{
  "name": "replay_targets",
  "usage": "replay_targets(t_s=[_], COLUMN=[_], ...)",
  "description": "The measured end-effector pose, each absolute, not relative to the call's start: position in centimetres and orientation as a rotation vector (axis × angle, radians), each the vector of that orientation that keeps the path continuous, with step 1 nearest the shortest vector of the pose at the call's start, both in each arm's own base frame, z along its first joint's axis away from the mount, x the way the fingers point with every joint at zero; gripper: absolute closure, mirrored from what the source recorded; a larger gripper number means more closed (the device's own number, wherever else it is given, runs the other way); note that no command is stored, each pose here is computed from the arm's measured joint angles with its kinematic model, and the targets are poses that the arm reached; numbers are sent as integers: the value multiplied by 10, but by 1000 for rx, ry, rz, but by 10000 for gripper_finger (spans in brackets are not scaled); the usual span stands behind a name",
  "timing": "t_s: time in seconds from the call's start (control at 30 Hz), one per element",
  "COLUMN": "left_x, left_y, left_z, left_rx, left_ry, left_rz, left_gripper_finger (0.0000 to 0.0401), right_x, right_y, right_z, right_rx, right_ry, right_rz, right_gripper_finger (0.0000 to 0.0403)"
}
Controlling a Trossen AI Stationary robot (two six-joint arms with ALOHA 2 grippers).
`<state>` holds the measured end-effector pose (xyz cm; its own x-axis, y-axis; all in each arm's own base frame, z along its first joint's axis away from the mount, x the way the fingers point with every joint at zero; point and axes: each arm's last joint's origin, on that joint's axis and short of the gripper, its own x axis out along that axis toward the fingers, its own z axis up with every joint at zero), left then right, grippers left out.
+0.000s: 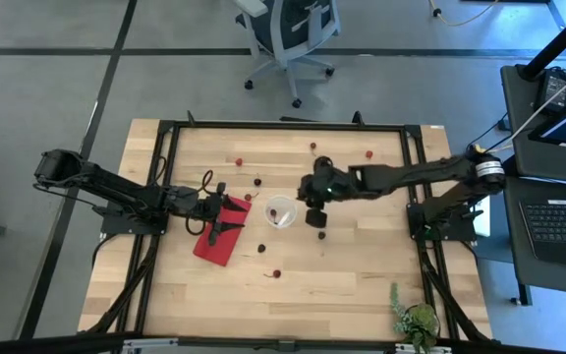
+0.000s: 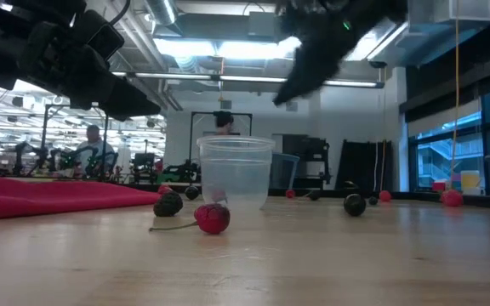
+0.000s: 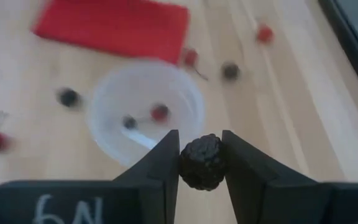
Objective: Pick and placing Produce into tupperware
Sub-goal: Put the blackberries into the transparent bin
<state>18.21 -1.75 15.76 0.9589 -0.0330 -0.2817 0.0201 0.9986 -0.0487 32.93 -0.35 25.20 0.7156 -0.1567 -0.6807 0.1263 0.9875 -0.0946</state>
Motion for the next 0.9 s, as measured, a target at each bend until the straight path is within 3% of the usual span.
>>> replay_targets(t_s=[0.17,0.57,0.9], left_x=[182,182,182], left_y=[-18,-18,-17], left_z=[157,157,157], left_rx=[-42,-41,-41], left_ry=[292,297,297], left_rz=[-27,-27,-27], left_gripper_finger=[189,189,189], right_x=[360,423,428], right_y=[-2,2,2], right_z=[277,209,198], right_rx=[-39,-46,-65], right_ry=[811,980,992], right_rz=[-90,60,70], right_gripper_finger=[300,300,289])
